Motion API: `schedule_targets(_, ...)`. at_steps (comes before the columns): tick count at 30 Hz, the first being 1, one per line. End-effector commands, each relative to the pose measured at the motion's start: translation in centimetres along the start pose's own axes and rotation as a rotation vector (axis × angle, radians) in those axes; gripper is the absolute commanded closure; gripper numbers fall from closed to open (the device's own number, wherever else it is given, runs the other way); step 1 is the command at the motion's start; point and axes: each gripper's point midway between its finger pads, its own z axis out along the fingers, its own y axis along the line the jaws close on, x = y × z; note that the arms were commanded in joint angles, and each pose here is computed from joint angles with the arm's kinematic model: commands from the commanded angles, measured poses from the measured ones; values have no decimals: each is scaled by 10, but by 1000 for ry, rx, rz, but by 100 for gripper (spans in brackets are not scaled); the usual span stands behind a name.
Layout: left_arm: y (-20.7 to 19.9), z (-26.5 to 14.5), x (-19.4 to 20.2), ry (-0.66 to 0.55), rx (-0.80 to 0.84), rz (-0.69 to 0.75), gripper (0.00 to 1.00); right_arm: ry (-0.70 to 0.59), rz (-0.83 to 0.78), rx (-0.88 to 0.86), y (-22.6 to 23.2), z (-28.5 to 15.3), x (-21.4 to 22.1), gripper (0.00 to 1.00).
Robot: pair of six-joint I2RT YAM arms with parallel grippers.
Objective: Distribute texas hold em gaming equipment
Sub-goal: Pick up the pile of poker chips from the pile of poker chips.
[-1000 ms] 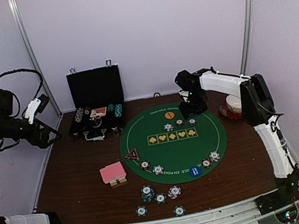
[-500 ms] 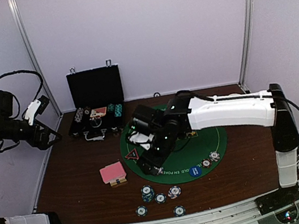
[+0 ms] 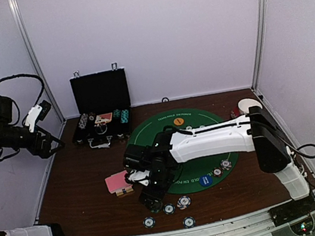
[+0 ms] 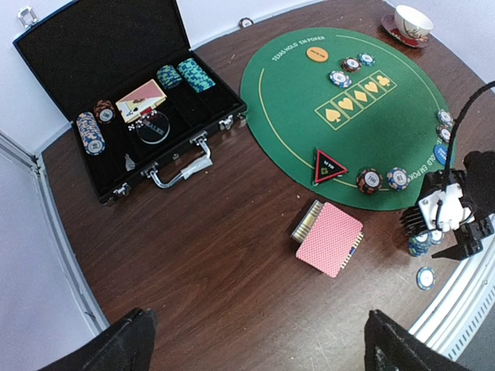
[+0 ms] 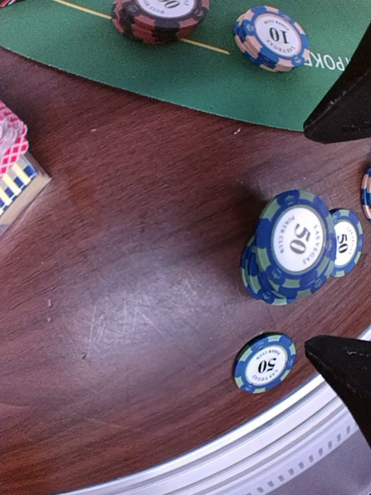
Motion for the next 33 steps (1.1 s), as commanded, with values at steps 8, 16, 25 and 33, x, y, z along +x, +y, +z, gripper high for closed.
schedule_targets(8,2,-1,-2,-10,-7,19,3,14,-24,-13,2,14,-7,17)
schedule_targets(16,3,0,-1,-6,-10,21,2,22,-21,-7,-3,20,-7,24)
schedule_targets(25,4,-2,-3,-9,-16,24,3,28,-19,-20,-3,21,-6,37)
schedule_targets(33,3,-2,-3,-11,-18,26,3,23,-16,-41,0,17,-7,49)
